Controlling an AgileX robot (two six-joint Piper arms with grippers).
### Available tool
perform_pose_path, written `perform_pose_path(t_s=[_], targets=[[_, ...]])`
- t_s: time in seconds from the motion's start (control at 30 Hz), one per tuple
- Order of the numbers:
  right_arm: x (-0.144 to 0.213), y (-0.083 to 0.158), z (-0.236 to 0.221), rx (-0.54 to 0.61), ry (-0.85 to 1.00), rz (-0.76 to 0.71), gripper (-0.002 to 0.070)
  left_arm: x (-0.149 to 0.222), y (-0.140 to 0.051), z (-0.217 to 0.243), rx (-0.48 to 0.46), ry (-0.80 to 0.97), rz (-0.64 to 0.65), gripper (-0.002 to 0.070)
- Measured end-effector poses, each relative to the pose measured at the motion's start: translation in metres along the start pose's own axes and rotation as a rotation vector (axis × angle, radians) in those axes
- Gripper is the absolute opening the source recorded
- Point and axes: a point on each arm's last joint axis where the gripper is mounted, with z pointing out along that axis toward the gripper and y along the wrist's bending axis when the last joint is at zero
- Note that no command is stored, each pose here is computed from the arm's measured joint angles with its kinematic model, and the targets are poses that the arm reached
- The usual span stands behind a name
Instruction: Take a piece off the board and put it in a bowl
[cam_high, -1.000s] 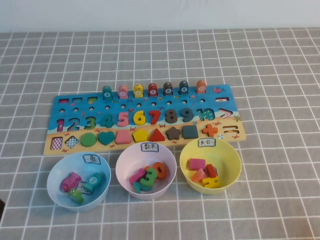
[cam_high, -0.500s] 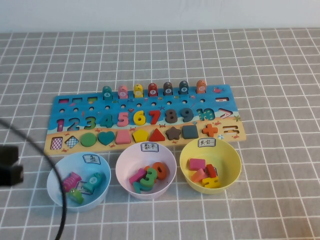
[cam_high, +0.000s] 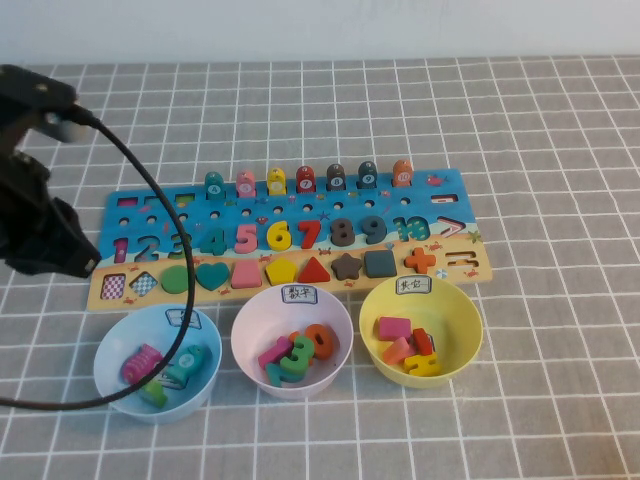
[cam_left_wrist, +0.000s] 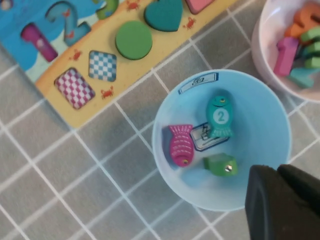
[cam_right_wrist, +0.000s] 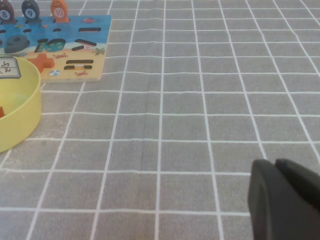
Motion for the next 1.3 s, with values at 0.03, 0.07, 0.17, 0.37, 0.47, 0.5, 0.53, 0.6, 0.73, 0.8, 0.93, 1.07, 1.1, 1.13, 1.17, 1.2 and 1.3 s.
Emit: perform_pose_path(t_s=[0.03,0.07,0.17,0.37,0.47,0.5,0.53,0.6,0.73,0.8,0.93,1.07,1.1,1.13,1.17,1.2,1.3], targets=[[0.0,0.0,0.0,0.0,0.0,0.0,-0.0017,-0.004,0.003,0.004,0.009,0.016,0.031,-0.0003],[0.0,0.0,0.0,0.0,0.0,0.0,-0.0017,-0.009,0.006,0.009,0.017,0.03,0.07,-0.0003],[0.0,0.0,0.0,0.0,0.0,0.0,-0.0017,-0.022,0.016,0.021,0.03,0.051,0.177,-0.0003],[0.0,0.0,0.0,0.0,0.0,0.0,-0.0017,-0.038,0.028,0.04,0.057,0.07,0.546,-0.0003],[0.0,0.0,0.0,0.0,0.0,0.0,-0.0017,-0.043,0.032,0.046,0.066,0.073,0.689,-0.0003],[0.0,0.0,0.0,0.0,0.0,0.0,-0.0017,-0.045,0.034,0.049,0.069,0.074,0.719,-0.0003],[0.0,0.0,0.0,0.0,0.0,0.0,-0.0017,-0.047,0.035,0.052,0.068,0.074,0.736,-0.0003],[0.0,0.0,0.0,0.0,0.0,0.0,-0.0017,-0.05,0.039,0.059,0.062,0.069,0.767,-0.0003],[0.0,0.0,0.0,0.0,0.0,0.0,-0.0017,-0.058,0.047,0.075,0.061,0.07,0.817,-0.0003],[0.0,0.0,0.0,0.0,0.0,0.0,-0.0017,-0.062,0.05,0.083,0.06,0.074,0.831,-0.0003],[0.0,0.0,0.0,0.0,0.0,0.0,-0.0017,-0.068,0.045,0.098,0.05,0.085,0.871,0.0054],[0.0,0.0,0.0,0.0,0.0,0.0,-0.0017,-0.075,0.037,0.113,0.05,0.086,0.909,0.0202],[0.0,0.0,0.0,0.0,0.0,0.0,-0.0017,-0.076,0.035,0.116,0.048,0.086,0.915,0.0234],[0.0,0.0,0.0,0.0,0.0,0.0,-0.0017,-0.078,0.034,0.12,0.047,0.085,0.921,0.0277],[0.0,0.0,0.0,0.0,0.0,0.0,-0.0017,-0.079,0.034,0.123,0.042,0.083,0.924,0.0302],[0.0,0.0,0.0,0.0,0.0,0.0,-0.0017,-0.08,0.034,0.126,0.038,0.081,0.926,0.0326],[0.0,0.0,0.0,0.0,0.0,0.0,-0.0017,-0.082,0.036,0.133,0.018,0.081,0.935,0.0358]])
